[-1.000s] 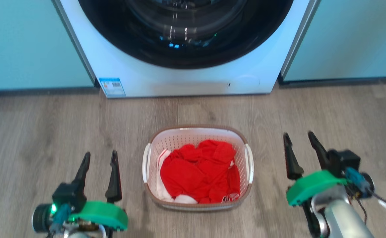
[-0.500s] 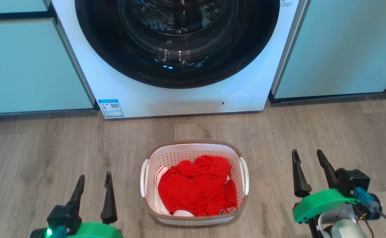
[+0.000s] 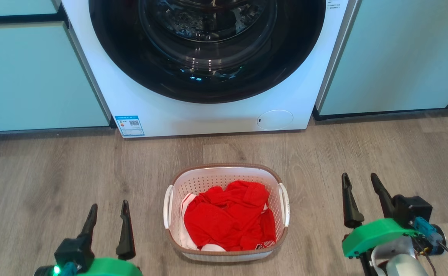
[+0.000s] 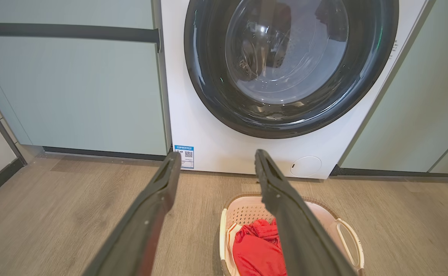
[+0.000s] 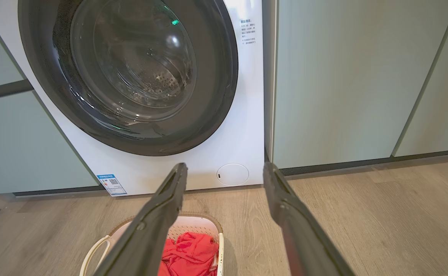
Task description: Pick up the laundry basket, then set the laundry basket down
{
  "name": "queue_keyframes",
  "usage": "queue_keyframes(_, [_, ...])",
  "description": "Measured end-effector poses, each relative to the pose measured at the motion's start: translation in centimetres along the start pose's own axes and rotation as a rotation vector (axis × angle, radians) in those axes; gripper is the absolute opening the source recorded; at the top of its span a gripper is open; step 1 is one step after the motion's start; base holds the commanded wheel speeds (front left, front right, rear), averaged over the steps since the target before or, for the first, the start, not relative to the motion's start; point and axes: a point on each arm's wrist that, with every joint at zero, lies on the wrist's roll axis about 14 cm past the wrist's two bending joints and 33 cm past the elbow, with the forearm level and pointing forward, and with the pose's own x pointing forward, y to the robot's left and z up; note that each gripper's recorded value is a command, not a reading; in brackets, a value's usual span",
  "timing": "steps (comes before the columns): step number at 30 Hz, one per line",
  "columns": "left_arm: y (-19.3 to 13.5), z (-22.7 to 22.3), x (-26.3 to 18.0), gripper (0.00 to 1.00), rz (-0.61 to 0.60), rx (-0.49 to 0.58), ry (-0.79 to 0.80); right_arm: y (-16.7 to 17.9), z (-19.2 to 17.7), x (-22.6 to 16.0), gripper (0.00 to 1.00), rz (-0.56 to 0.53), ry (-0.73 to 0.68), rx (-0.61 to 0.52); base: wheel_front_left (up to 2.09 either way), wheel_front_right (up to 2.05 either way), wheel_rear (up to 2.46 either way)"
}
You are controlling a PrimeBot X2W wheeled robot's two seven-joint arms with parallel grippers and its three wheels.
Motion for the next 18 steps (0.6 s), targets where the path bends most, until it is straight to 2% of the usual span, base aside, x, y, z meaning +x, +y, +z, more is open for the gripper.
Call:
queue_keyframes(9, [-0.1, 0.0, 0.1, 1.0, -0.005, 0.001, 0.001, -0.3, 0.0, -0.1, 1.0, -0.008, -0.001, 0.0, 0.0, 0.0, 0.0])
queue_keyframes(10, [-0.1, 0.1, 0.2, 0.0, -0.006, 0.0, -0.004, -0.3, 0.1, -0.2, 0.0, -0.01, -0.002, 0.0, 0.0, 0.0, 0.0])
queue_keyframes(18, [0.5, -3.7, -1.4, 0.0, 0.017, -0.011, 0.126, -1.3, -4.4, -2.5, 0.0, -0.058, 0.138, 0.034, 0.0, 0.0, 0.0])
